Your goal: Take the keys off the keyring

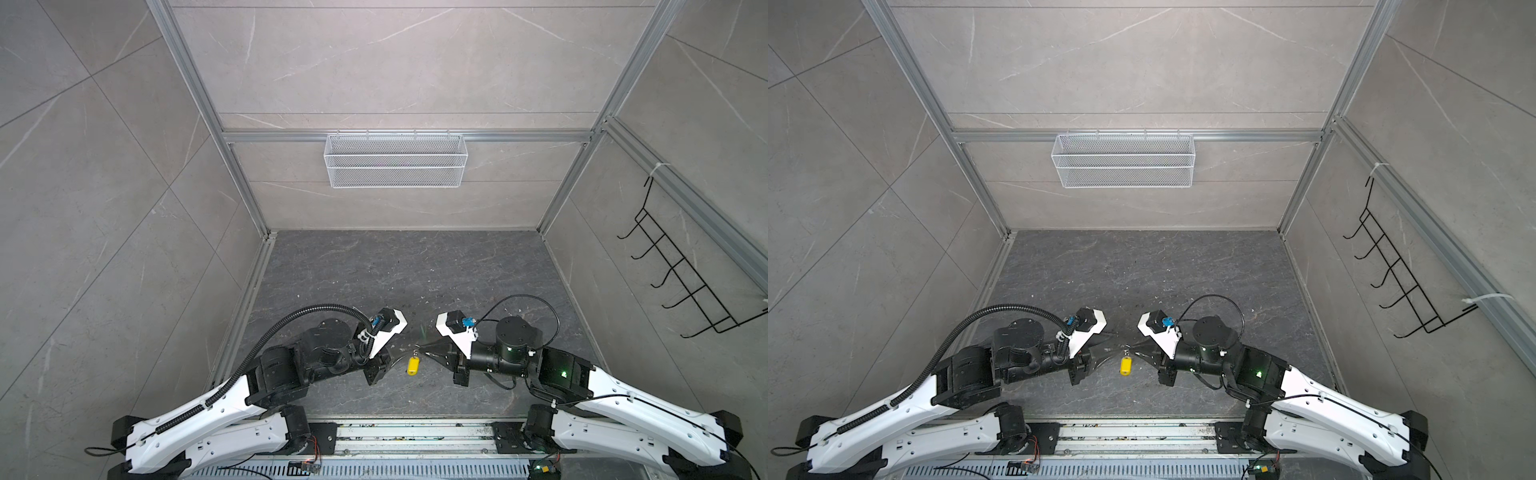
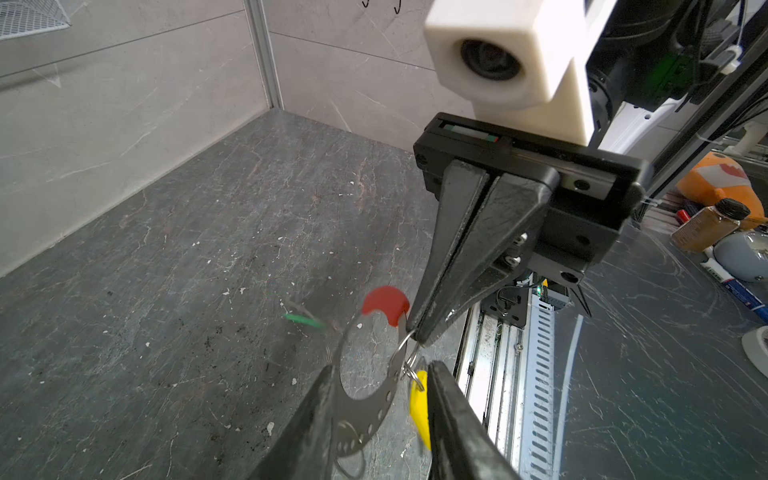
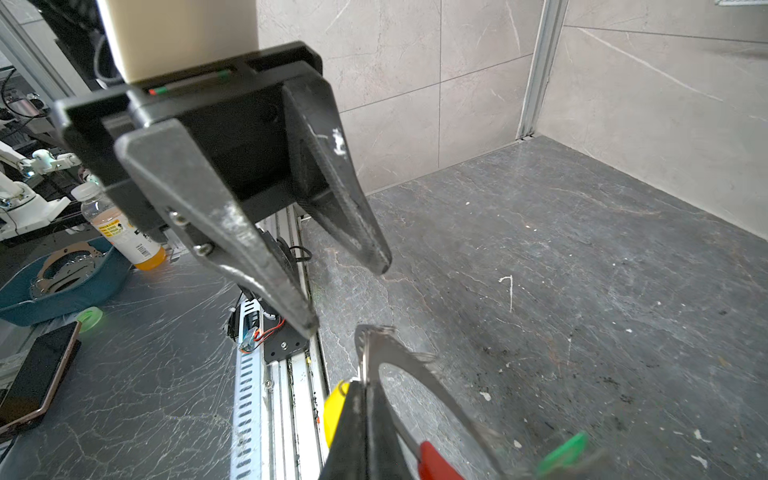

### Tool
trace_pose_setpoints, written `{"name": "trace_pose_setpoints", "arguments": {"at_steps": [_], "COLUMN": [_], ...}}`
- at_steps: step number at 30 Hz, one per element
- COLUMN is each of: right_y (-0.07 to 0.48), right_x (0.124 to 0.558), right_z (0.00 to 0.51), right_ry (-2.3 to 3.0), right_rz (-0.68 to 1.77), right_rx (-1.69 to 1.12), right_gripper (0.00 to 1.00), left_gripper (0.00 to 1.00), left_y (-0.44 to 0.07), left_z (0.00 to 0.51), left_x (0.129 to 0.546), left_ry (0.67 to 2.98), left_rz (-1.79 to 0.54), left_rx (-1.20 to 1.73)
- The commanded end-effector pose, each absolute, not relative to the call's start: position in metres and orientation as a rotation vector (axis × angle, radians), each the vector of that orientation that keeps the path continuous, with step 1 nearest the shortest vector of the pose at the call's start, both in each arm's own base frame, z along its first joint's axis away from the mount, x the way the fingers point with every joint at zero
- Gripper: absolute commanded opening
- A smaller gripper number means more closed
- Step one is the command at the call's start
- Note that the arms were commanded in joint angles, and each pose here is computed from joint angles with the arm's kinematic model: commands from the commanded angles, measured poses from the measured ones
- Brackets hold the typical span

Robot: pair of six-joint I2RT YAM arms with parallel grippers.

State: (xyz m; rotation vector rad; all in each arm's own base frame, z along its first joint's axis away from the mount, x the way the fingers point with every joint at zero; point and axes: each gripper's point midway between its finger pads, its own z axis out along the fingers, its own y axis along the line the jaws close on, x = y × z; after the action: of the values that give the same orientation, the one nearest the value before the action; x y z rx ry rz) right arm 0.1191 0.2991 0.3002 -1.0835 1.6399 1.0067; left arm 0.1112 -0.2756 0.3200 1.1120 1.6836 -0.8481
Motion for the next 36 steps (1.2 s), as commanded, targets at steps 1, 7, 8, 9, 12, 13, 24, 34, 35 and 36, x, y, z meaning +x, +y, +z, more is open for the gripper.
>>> {"name": "trace_pose_setpoints", "arguments": {"at_steps": [1,7,8,9,12,13,24,34,35,36], "right_y": [0.296,0.293,0.293,0.293,0.294,0.294,0.294,0.292,0.292,0.292], "right_x": [0.113,0.11,0.109,0.109,0.109,0.11,0.113,0.119,0.119,0.12], "right_z": [0.324,0.329,0.329,0.329,0.33,0.33,0.33,0.328,0.328,0.329], "right_ry": [1.571,1.555,1.555,1.553,1.552,1.552,1.559,1.575,1.575,1.575], "right_rz": [1.039,1.057,1.062,1.066,1.069,1.068,1.062,1.034,1.035,1.035], "right_rx": [-1.089,-1.08,-1.081,-1.08,-1.076,-1.075,-1.058,-1.029,-1.027,-1.019], "right_gripper": [0.0,0.0,0.0,0.0,0.0,0.0,0.0,0.0,0.0,0.0], "left_gripper": [0.4,0.38,0.37,0.36,0.29,0.28,0.14,0.0,0.0,0.0], "left_y": [-0.278,-0.286,-0.288,-0.289,-0.291,-0.291,-0.301,-0.301,-0.301,-0.302], "left_z": [0.339,0.34,0.339,0.339,0.34,0.341,0.334,0.333,0.333,0.333], "left_x": [0.112,0.103,0.101,0.1,0.097,0.095,0.091,0.092,0.092,0.093], "left_ry": [1.618,1.601,1.6,1.6,1.591,1.586,1.595,1.609,1.608,1.607], "left_rz": [-0.921,-1.061,-1.079,-1.089,-1.122,-1.136,-1.195,-1.195,-1.198,-1.201], "left_rx": [1.113,1.161,1.177,1.184,1.198,1.204,1.252,1.25,1.246,1.24]}}
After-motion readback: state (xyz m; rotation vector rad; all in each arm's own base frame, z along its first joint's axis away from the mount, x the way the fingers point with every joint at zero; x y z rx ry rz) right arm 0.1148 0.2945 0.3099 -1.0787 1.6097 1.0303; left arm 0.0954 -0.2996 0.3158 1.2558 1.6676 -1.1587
